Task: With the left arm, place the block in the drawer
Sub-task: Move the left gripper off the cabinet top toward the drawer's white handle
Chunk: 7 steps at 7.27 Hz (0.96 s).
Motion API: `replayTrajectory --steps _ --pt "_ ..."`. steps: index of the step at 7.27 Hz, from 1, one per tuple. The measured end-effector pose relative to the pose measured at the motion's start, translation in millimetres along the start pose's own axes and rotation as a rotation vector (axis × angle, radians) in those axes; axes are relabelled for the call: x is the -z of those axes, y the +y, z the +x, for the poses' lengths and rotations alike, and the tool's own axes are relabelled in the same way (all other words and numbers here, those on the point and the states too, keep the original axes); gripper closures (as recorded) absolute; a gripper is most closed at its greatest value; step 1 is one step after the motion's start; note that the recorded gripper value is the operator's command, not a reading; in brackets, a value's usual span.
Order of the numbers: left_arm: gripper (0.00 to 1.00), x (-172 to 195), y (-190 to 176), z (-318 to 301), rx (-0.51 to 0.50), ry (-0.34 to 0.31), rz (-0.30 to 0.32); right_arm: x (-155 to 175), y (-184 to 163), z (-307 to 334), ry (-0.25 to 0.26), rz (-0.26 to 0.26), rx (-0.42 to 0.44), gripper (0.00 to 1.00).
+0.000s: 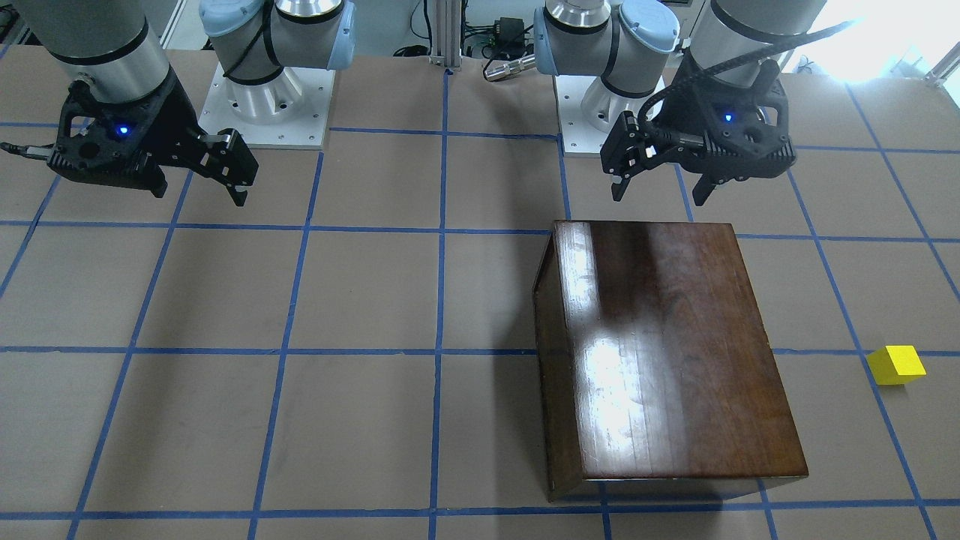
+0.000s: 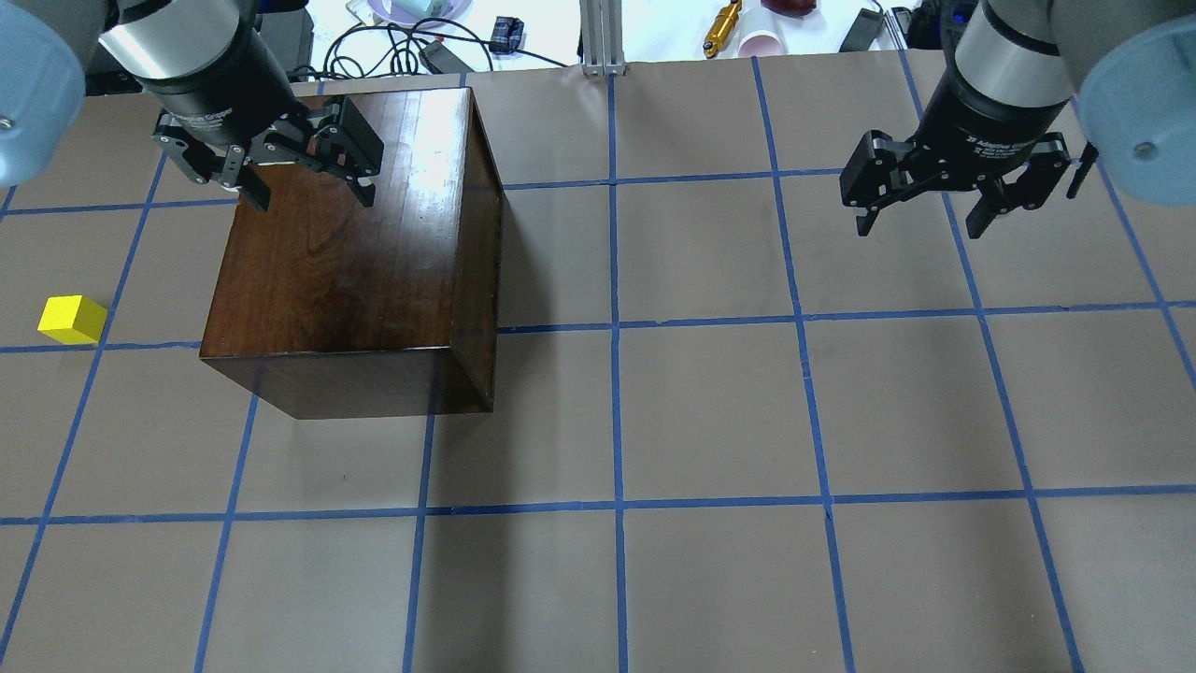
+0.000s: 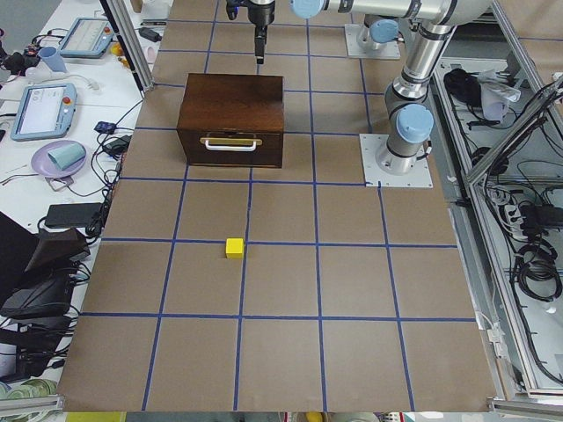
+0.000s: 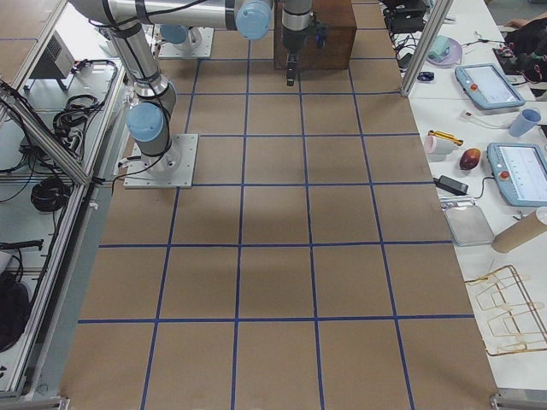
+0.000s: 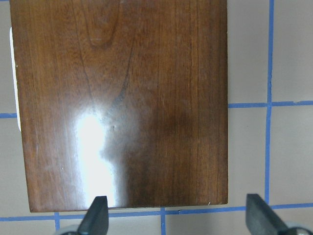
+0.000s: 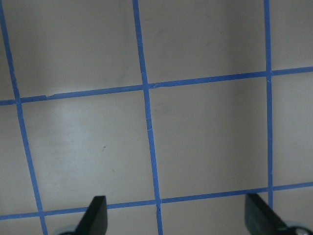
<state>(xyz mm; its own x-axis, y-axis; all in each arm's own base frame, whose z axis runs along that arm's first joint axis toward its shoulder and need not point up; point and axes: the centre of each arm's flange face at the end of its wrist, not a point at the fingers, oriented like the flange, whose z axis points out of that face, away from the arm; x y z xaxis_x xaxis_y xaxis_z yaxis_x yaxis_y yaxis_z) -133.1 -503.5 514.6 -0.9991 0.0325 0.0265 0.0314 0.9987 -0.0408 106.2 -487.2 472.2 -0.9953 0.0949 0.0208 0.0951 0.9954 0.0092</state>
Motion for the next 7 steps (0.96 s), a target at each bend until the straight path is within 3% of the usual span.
replayTrajectory --steps 7 --pt "0.00 1.9 0.0 -0.1 -0.002 -0.003 0.007 0.0 0.0 -0.1 0.000 0.000 0.000 0.00"
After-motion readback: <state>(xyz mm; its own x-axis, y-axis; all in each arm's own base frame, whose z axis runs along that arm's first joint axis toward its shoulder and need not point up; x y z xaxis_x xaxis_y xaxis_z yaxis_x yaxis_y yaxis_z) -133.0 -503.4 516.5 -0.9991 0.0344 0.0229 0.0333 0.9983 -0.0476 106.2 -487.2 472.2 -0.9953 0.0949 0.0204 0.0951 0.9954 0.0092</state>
